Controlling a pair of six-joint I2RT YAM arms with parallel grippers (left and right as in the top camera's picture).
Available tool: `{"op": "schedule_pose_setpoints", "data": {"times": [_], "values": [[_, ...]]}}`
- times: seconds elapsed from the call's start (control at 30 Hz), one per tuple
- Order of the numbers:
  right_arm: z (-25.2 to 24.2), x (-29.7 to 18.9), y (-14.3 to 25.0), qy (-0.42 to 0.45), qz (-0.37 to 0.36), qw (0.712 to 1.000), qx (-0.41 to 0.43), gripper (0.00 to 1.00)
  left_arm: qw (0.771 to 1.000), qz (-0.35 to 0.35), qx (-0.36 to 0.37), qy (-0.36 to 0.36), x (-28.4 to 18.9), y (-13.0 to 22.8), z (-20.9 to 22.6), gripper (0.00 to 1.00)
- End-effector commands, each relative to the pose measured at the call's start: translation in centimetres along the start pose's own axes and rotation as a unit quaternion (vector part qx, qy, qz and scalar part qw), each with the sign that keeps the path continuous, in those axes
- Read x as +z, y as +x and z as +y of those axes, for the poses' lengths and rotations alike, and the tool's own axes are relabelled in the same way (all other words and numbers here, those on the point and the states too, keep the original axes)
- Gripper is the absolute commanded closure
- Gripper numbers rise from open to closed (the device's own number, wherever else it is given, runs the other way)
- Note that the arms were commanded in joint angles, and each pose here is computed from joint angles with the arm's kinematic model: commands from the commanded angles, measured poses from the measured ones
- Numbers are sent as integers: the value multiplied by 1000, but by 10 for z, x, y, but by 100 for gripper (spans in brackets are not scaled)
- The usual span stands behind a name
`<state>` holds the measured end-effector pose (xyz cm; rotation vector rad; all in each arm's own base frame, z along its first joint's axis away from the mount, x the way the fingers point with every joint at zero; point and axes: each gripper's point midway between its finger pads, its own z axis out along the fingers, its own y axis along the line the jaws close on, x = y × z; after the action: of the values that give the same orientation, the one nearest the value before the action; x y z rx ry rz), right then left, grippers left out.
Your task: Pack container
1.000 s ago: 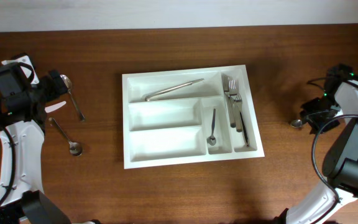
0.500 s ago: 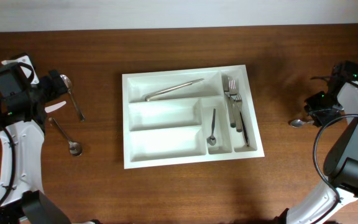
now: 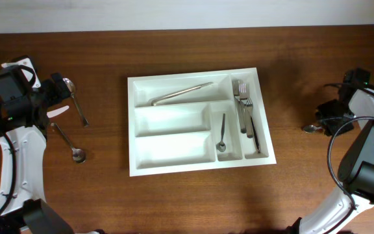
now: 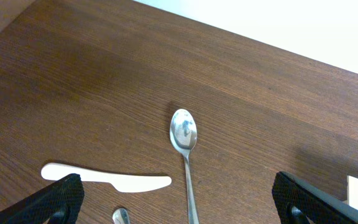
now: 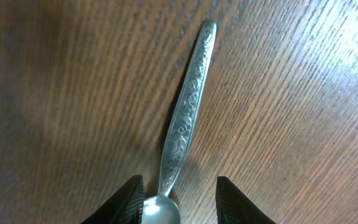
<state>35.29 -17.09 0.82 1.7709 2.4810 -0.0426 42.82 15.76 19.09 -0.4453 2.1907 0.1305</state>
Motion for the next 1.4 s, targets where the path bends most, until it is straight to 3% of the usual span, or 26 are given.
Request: {"op": "schedule_pose_setpoints", "data": {"times": [0.0, 0.1, 0.27, 0.4, 1.37], "values": [[-8, 17, 6, 22, 14, 1000, 11, 62, 1000, -8, -1, -4, -1, -8, 3, 1], [-11, 26, 10, 31, 24, 999, 23, 62, 1000, -8, -1, -4, -1, -8, 3, 1], [-10, 32, 15, 31, 37, 998, 31, 76, 1000, -8, -1, -4, -1, -8, 3, 1], [-11, 32, 15, 31, 38, 998, 32, 96, 1000, -8, -1, -4, -1, -8, 3, 1], [7, -13, -7, -7, -3, 1000, -21, 96, 1000, -8, -1, -4, -1, -8, 3, 1]]}}
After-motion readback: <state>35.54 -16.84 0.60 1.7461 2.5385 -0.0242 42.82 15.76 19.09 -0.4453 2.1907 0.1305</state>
